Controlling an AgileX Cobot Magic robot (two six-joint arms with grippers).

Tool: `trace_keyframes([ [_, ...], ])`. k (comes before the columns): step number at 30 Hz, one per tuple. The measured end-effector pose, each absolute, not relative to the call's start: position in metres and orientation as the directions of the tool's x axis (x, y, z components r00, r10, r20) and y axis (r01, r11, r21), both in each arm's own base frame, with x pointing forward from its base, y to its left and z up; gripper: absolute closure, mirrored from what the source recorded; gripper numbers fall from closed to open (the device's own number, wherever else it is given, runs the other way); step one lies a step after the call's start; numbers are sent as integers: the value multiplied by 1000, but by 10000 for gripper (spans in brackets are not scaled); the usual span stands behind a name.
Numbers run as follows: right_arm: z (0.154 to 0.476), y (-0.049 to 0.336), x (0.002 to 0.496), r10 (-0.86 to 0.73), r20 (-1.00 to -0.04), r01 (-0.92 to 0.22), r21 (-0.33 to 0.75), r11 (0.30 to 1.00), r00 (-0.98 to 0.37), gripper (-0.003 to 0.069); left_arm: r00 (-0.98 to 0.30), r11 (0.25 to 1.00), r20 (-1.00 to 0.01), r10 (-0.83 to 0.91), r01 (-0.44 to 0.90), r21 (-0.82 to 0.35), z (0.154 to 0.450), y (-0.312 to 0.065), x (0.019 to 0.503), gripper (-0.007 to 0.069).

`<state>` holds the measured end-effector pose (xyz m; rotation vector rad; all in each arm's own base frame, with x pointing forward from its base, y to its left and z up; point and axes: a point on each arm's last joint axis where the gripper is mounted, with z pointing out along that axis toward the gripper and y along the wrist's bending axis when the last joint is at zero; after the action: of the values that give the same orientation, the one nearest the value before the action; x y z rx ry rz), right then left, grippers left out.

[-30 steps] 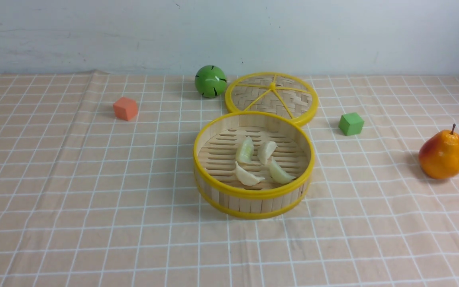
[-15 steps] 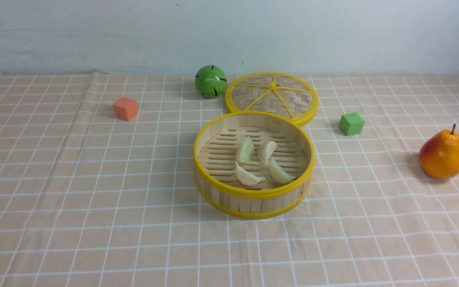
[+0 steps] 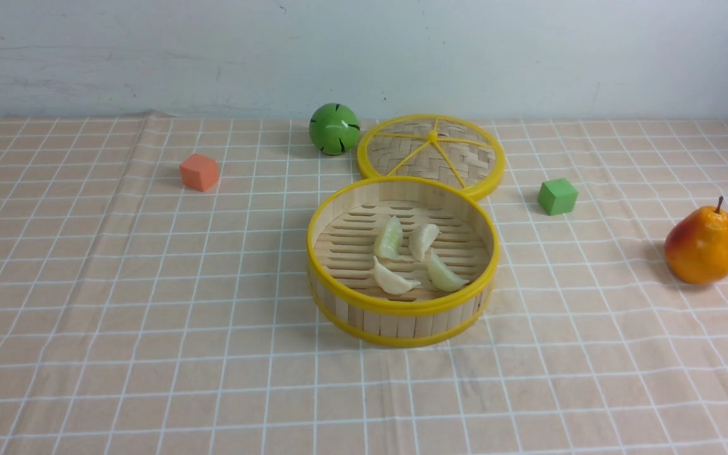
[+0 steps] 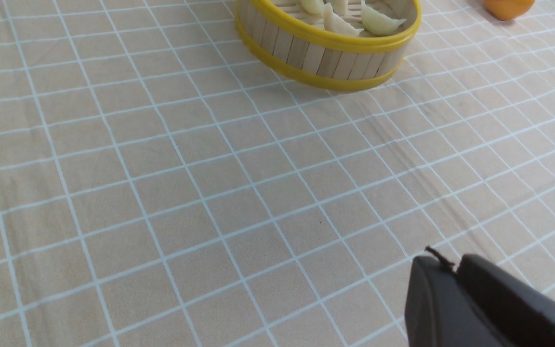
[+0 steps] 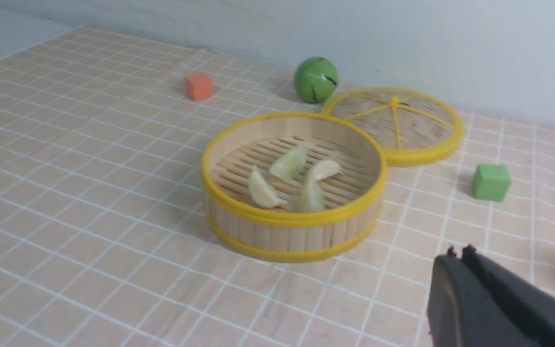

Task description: Put the dumplings into the steamer on the table with the brown tablecloth.

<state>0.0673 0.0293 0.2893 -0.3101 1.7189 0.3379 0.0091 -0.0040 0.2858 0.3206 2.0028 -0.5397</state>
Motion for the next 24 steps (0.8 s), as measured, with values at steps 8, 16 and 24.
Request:
trace_keyframes([
  [8,211,7,55,109,-994,-120,112,986,-30,670,-469,865,-883,-3,441,-237,286,-4,9,565],
  [16,180,1,55,144,-967,9,146,989,-209,670,-469,865,-883,-3,441,-237,286,-4,9,552],
  [24,174,1,52,135,-946,22,134,991,-293,669,-469,865,-883,-3,441,-237,286,-4,9,547],
])
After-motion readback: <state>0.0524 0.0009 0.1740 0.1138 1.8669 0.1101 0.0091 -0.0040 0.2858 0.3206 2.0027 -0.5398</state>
